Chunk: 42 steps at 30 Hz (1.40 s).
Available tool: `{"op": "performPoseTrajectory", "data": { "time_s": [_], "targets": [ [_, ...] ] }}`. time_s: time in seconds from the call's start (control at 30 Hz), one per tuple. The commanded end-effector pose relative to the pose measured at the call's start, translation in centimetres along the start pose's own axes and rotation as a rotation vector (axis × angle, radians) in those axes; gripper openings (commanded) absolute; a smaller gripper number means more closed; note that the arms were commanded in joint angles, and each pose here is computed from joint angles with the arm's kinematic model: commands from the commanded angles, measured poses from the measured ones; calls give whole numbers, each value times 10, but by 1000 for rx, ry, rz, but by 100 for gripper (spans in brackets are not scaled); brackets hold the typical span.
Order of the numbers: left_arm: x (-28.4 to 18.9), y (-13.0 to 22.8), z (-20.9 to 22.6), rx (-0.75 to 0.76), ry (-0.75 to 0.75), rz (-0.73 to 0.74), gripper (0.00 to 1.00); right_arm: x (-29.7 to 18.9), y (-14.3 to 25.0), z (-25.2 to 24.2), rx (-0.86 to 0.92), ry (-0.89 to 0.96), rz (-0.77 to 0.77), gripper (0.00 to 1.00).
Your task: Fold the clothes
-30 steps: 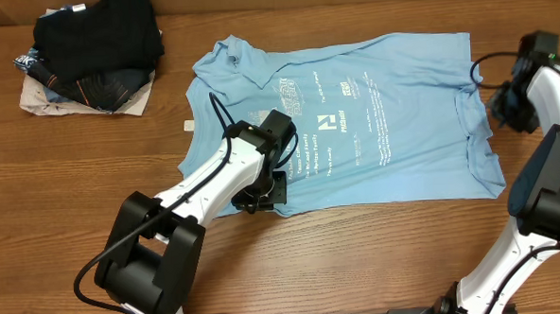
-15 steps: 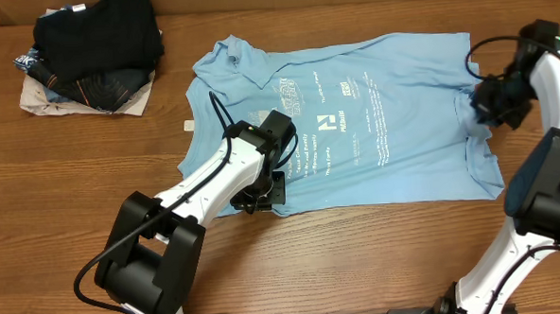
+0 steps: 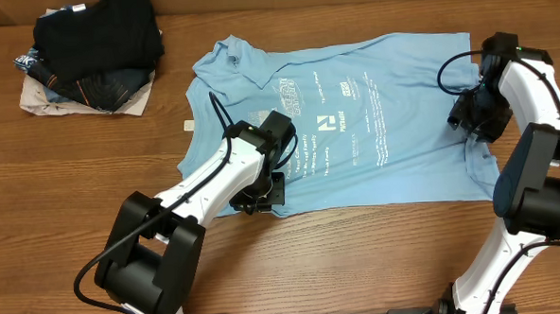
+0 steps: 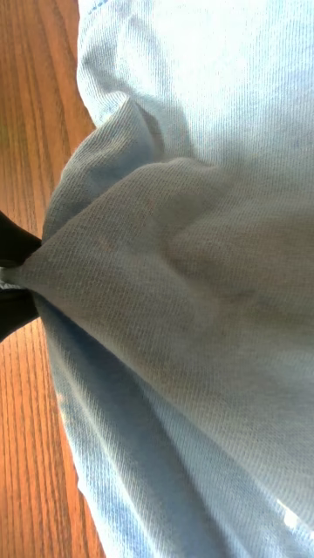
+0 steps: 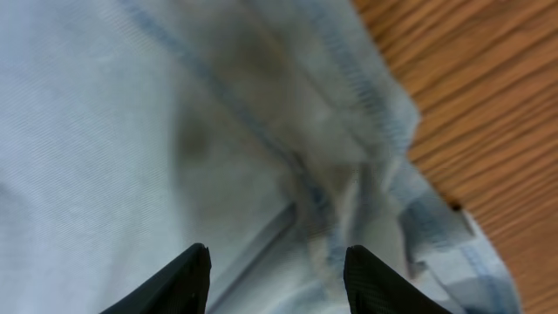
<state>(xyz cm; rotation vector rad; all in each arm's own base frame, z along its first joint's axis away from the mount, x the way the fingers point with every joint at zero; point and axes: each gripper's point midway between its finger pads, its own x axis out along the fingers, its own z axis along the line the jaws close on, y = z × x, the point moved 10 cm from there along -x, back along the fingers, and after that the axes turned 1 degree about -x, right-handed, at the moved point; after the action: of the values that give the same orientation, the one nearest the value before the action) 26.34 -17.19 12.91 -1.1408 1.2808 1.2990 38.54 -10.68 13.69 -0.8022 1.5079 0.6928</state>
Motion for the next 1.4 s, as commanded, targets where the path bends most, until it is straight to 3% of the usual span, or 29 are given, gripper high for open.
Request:
{"op": "performPoseTrajectory", "data": {
  "time_s": [0.0, 0.4, 0.73, 1.17, 1.37],
  "targets": [
    [-7, -1, 3, -4, -7, -29, 6, 1, -1, -6, -4, 64, -23, 54],
    [-7, -1, 3, -4, -3, -36, 5, 29, 9, -10, -18, 105, -19, 52],
    [-7, -1, 3, -3, -5, -32, 5, 29, 0, -23, 37, 150, -65, 24],
    [-7, -1, 3, -3, -5, -32, 6, 25, -17, -55, 213, 271, -163, 25],
    [-7, -1, 3, -3, -7, -30, 4, 14, -21, -70, 345, 396, -221, 40]
  ]
}}
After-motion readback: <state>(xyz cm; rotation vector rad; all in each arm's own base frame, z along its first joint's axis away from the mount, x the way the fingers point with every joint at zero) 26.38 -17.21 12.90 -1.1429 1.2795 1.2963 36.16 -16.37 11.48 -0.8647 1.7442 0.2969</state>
